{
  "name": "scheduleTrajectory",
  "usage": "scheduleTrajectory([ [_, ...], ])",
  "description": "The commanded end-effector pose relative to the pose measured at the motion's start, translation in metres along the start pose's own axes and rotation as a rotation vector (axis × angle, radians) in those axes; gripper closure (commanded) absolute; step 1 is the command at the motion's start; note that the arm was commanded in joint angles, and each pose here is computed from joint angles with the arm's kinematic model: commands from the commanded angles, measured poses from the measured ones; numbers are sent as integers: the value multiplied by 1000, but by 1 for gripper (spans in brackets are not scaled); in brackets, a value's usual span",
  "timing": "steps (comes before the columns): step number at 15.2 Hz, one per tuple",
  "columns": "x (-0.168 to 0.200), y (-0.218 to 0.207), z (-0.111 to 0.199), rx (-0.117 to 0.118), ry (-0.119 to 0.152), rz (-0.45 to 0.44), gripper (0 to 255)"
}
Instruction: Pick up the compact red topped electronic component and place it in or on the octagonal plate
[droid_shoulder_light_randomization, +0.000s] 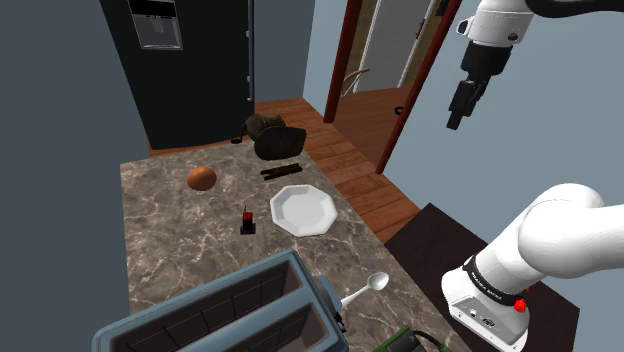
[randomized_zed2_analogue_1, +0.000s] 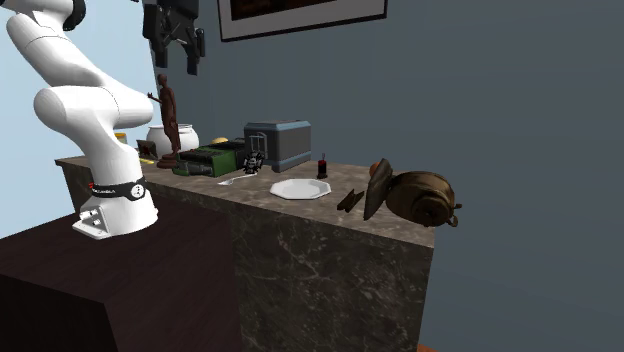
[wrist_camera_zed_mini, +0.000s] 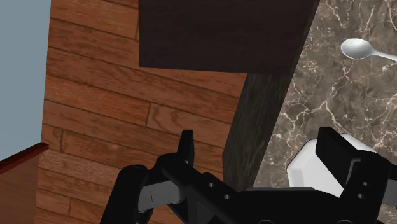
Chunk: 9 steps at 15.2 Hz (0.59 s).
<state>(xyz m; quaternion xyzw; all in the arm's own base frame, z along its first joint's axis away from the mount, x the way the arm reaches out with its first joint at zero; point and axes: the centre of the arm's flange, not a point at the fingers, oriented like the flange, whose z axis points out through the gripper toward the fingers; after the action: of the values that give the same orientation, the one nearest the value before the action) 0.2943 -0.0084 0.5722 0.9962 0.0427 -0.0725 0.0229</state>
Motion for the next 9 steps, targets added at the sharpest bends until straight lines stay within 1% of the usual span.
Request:
scheduleTrajectory([
  [1, 0, 0, 0, 0, 0, 0, 0],
  [9, 61, -67, 45, 6, 40, -86, 0],
])
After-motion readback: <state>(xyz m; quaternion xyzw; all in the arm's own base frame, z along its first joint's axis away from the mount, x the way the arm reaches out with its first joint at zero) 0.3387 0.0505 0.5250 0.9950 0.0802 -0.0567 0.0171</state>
